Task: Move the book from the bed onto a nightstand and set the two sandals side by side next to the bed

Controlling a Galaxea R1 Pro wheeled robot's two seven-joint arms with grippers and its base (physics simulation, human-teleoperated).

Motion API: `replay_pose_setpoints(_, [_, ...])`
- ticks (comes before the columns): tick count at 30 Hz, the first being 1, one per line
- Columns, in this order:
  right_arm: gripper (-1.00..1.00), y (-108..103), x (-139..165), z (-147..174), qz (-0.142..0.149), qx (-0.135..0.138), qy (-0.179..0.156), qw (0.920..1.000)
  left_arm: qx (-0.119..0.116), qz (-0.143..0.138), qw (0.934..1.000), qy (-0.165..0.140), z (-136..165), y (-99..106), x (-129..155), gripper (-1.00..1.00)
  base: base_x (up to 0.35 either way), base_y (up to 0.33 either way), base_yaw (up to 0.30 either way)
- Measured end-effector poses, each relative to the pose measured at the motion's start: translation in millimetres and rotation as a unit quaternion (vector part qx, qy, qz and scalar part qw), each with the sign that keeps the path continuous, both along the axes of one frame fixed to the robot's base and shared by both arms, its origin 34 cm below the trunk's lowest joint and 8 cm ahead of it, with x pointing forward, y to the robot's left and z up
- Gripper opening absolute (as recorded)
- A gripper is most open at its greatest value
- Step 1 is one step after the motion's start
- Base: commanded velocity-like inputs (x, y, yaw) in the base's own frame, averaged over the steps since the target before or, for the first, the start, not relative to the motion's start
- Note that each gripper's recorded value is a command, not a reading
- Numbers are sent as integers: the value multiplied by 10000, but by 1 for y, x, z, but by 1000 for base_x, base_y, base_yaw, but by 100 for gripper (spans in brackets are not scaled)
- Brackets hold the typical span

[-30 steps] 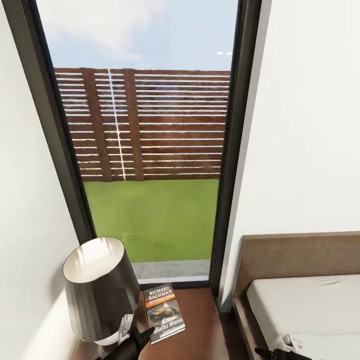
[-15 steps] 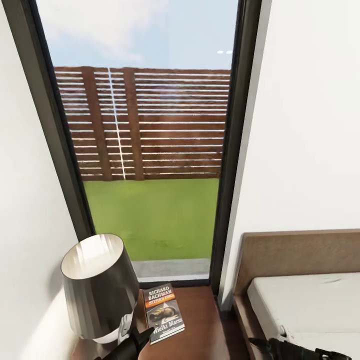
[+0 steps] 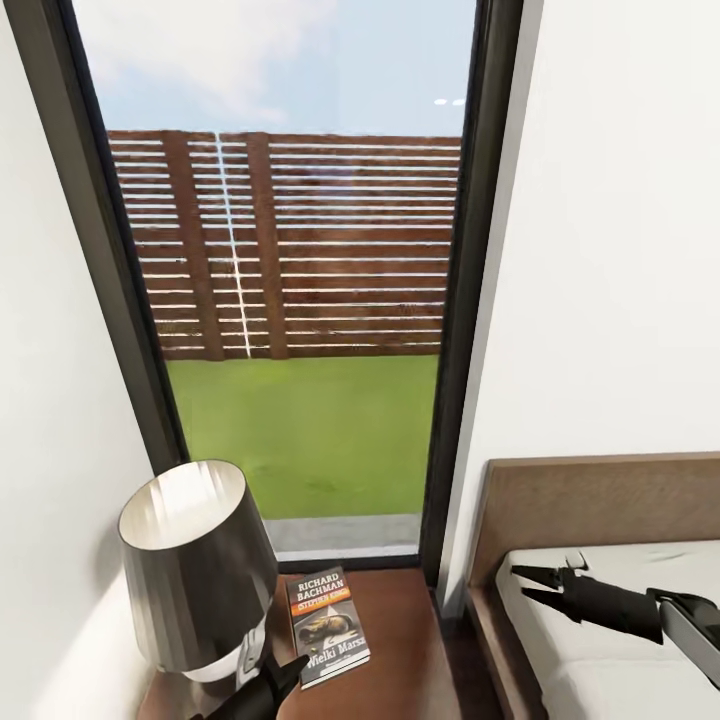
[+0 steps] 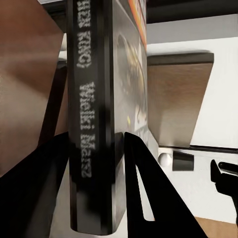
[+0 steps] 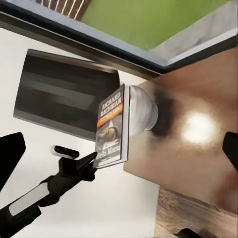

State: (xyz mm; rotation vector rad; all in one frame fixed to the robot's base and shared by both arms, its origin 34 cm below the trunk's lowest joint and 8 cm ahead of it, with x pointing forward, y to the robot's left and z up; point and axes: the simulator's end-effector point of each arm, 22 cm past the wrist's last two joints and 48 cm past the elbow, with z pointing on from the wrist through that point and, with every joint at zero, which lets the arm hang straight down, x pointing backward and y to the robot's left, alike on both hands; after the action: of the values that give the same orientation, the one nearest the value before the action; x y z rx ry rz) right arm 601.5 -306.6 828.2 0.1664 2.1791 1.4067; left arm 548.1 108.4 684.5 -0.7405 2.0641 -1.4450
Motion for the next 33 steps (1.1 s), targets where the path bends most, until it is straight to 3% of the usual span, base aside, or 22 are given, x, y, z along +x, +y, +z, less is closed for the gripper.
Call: replay_pose_setpoints(33, [100,0,-2,-54,-19,58,13,10000,50,13,10000,50,-60,1,-3,-100,0,0,0])
